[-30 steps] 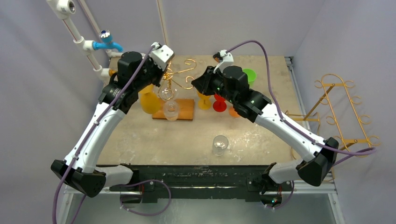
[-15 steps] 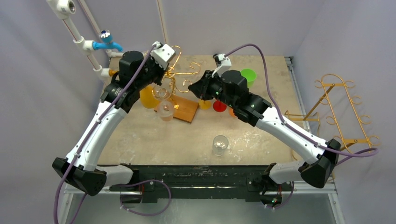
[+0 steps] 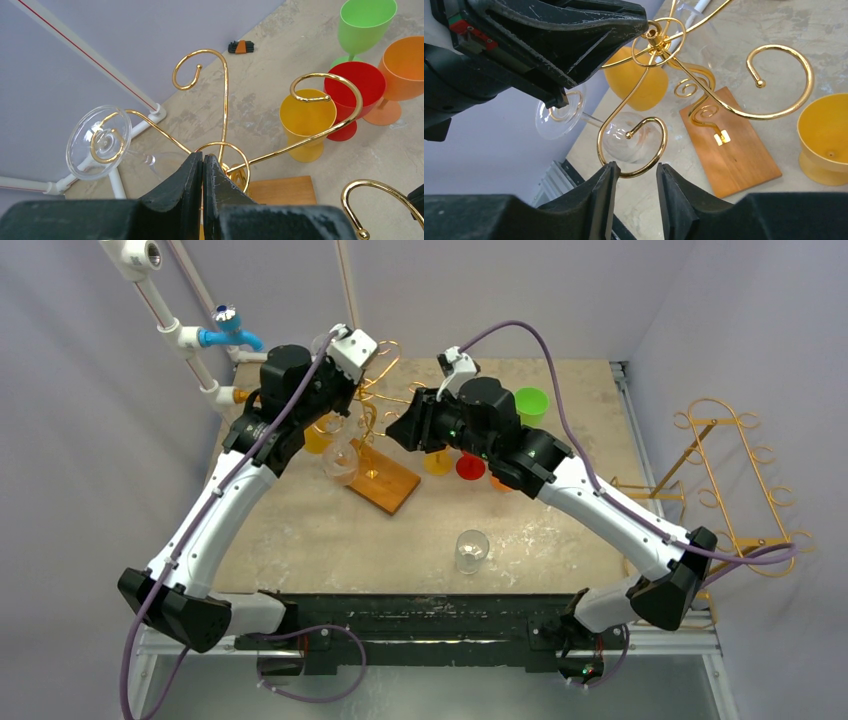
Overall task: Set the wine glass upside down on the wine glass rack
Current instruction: Adjust the wine rack at the center of the board.
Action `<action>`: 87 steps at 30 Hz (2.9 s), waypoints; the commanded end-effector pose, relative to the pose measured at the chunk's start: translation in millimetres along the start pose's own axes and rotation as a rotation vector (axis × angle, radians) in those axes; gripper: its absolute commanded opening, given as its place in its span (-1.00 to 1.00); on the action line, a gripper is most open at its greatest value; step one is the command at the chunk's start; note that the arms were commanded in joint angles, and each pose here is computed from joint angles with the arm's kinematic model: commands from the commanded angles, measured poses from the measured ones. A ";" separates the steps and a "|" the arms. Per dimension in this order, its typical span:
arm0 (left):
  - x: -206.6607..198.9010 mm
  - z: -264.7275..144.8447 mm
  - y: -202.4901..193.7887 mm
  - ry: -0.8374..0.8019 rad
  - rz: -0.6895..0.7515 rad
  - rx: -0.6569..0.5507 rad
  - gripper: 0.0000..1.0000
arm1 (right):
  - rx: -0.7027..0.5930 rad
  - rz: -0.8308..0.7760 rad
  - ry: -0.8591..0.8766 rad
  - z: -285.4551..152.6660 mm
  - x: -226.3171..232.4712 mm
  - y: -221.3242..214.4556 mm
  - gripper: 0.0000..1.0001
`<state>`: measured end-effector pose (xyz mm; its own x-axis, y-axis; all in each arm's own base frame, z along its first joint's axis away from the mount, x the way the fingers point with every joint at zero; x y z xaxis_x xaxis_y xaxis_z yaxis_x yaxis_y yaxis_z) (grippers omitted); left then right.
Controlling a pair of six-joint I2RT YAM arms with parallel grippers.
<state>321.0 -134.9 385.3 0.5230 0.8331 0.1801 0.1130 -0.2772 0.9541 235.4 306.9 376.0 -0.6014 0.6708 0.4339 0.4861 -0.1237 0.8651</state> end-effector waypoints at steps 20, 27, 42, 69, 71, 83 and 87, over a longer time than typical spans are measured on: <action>-6.1 -16.6 -21.1 -0.021 -0.004 0.094 -1.00 | -0.063 -0.096 -0.029 -25.2 -40.6 77.4 0.02; -6.5 -19.0 -22.0 -0.020 -0.008 0.097 -1.00 | -0.006 -0.087 -0.051 8.5 -68.0 68.7 0.00; -7.4 -20.1 -24.7 -0.023 -0.005 0.097 -1.00 | -0.005 0.006 0.063 14.4 -70.4 43.7 -0.49; 3.0 3.6 -20.4 0.037 0.019 0.082 -1.00 | -0.019 0.094 0.093 0.3 -50.0 14.1 -0.79; 3.0 4.1 -18.0 0.034 0.017 0.076 -1.00 | -0.016 0.102 0.091 0.5 -49.4 11.3 -0.80; 4.5 7.1 -18.5 0.046 0.018 0.077 -1.00 | -0.057 0.086 0.131 -6.8 -23.7 25.0 -0.85; 5.0 8.4 -18.1 0.048 0.018 0.078 -1.00 | -0.058 0.086 0.129 -5.3 -22.2 28.8 -0.86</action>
<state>315.2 -129.8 383.6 0.5036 0.8393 0.2048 0.1143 -0.2996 0.9472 287.1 269.4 355.8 -0.5150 0.6792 0.5229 0.5152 -0.2423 0.8221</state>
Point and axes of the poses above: each gripper's point midway between its finger pads, its own z axis out along the fingers, its own x axis along the line the jaws close on, y = z × x, the point moved 7 cm from there along -z, back along the fingers, and after that the axes turned 8 degrees about -z, right-handed, at the moved point
